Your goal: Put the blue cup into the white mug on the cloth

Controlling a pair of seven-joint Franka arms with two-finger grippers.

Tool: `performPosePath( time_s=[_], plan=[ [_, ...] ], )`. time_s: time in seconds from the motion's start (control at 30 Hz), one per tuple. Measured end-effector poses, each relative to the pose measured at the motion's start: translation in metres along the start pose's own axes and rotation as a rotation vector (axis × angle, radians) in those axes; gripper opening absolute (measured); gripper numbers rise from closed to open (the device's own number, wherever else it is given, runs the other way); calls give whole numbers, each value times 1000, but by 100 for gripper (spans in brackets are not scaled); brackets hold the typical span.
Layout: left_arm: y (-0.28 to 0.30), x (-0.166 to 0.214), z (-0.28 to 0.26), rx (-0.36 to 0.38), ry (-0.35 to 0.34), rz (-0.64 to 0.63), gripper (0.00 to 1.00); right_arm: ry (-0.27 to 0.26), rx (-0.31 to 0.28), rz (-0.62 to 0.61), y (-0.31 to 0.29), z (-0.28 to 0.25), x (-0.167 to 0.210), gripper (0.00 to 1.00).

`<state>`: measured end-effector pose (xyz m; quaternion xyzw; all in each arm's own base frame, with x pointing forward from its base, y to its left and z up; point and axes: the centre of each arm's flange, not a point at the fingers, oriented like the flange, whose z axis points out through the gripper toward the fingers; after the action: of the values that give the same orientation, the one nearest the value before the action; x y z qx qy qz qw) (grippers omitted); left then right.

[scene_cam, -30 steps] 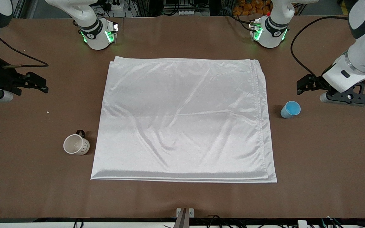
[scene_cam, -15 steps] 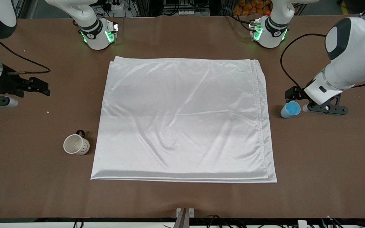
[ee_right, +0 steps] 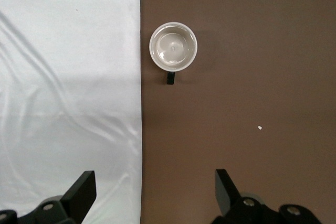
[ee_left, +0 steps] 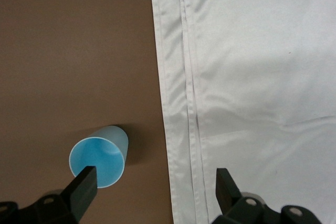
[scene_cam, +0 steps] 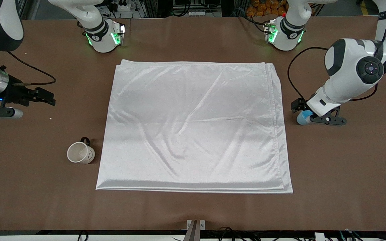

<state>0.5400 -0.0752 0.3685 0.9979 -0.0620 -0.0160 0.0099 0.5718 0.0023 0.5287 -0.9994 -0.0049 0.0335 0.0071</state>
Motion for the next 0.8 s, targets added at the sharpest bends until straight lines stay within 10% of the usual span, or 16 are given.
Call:
performPosePath(
  time_s=[0.8],
  plan=[
    [-27, -28, 82, 0, -41, -53, 100, 77, 1, 3, 2, 104, -34, 100]
  ],
)
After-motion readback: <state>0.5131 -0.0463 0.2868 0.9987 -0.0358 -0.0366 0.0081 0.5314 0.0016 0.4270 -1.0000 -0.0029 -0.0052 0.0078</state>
